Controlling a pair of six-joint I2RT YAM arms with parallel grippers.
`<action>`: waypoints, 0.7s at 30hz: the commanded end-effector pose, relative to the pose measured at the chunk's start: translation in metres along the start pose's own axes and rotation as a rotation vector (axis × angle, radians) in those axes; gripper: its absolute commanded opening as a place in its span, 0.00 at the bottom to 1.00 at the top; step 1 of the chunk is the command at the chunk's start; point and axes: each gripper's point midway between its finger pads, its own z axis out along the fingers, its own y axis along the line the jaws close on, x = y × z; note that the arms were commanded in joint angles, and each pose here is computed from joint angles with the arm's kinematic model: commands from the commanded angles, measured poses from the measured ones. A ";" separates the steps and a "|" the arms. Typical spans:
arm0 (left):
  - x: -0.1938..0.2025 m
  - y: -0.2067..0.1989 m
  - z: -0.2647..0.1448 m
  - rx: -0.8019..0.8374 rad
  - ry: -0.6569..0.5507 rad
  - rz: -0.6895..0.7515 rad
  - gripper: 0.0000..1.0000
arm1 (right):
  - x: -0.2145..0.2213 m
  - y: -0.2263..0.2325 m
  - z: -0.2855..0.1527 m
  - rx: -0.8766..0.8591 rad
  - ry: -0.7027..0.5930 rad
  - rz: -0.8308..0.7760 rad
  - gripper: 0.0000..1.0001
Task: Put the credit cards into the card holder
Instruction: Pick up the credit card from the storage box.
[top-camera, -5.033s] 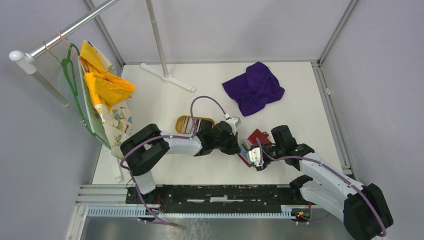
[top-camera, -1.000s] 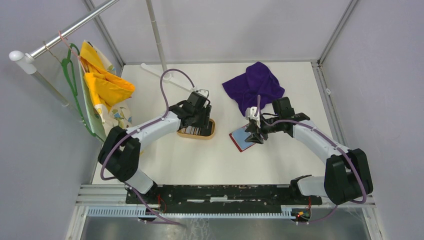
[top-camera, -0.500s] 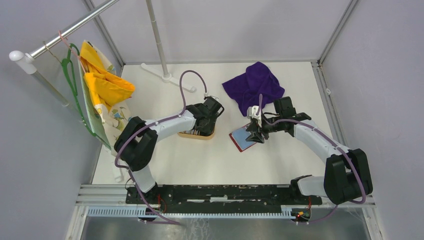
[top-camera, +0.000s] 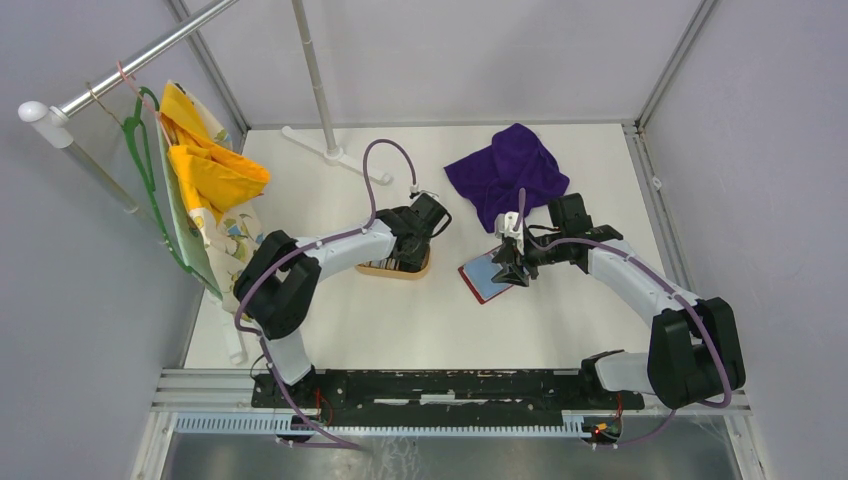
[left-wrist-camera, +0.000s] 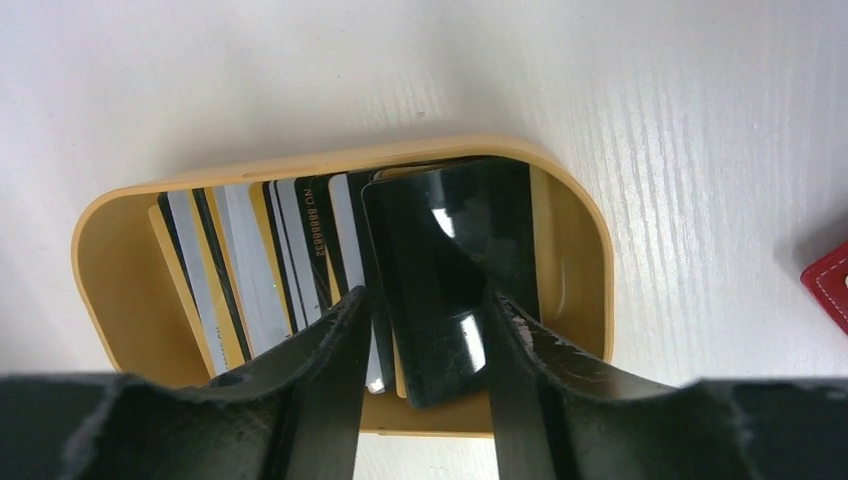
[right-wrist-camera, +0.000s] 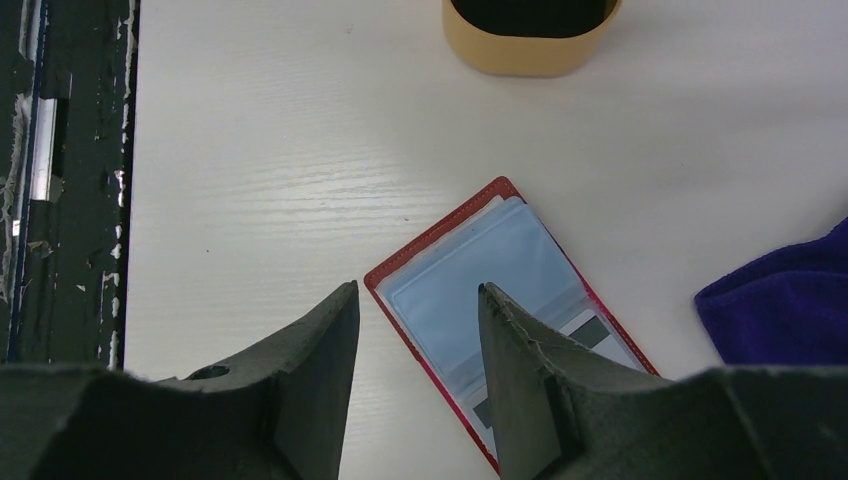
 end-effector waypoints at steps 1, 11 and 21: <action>-0.004 0.006 0.005 -0.039 -0.004 0.044 0.47 | -0.004 0.002 0.000 -0.017 -0.031 -0.017 0.53; -0.014 -0.016 -0.011 0.107 -0.038 -0.003 0.28 | -0.004 0.001 -0.001 -0.013 -0.031 -0.017 0.53; -0.017 -0.041 -0.028 0.274 -0.062 -0.056 0.25 | -0.004 0.000 -0.002 -0.011 -0.033 -0.016 0.53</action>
